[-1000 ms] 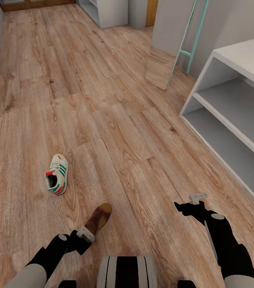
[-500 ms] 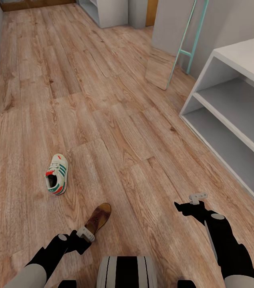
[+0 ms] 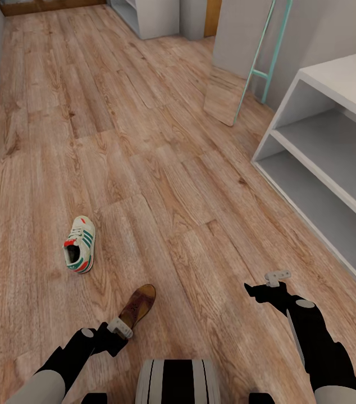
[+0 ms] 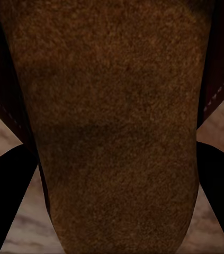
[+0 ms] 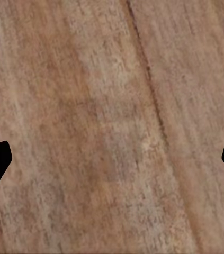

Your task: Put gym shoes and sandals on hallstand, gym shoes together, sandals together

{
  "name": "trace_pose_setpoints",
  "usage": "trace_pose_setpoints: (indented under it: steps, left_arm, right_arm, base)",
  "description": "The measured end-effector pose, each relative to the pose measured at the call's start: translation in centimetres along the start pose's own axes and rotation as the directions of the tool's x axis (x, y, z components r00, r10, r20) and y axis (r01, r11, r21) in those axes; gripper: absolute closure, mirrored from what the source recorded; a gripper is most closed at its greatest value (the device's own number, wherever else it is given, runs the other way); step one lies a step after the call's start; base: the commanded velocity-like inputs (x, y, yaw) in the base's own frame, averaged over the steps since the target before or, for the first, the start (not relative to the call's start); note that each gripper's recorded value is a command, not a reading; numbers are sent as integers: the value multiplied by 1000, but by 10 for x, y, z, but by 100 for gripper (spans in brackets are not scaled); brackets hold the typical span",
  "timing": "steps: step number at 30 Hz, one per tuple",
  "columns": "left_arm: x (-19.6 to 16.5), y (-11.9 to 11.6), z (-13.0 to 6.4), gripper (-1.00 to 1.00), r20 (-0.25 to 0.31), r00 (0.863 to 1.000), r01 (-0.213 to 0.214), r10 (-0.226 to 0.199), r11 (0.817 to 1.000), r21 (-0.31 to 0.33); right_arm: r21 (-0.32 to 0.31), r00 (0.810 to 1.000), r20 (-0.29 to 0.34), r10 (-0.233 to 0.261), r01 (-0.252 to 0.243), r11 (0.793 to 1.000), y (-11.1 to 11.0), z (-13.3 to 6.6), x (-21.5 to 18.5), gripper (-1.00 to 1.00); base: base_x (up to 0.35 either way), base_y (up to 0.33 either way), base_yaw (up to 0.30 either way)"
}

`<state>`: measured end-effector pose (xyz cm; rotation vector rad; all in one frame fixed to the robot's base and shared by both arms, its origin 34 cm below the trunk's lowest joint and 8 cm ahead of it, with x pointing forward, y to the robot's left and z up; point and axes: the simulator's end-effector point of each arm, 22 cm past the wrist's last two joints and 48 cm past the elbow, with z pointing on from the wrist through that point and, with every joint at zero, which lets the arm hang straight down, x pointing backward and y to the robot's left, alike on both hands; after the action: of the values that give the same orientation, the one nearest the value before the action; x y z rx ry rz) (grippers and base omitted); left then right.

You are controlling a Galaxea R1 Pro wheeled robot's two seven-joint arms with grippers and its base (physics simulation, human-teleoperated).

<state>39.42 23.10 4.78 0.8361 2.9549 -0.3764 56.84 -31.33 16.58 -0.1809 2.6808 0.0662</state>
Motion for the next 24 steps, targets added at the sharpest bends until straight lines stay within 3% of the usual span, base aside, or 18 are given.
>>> trace_pose_setpoints:
  steps: [20, 23, 24]
  left_arm:
    - [-32, 18, -30, 100, 70, 998, -2, 6, 999, -50]
    - [-39, 20, -35, 100, 94, 995, 19, -14, 998, -54]
    - [-47, 22, -38, 100, 135, 988, 84, -77, 995, -47]
  right_arm:
    - [12, 997, 70, -11, 10, 1000, -5, -27, -36, -100]
    - [11, 996, 84, -11, 10, 1000, -3, -31, -43, -100]
    - [11, 996, 87, -11, 10, 1000, -2, -32, -45, -100]
  base:
    - [0, 0, 0]
    - [0, 0, 0]
    - [0, 0, 0]
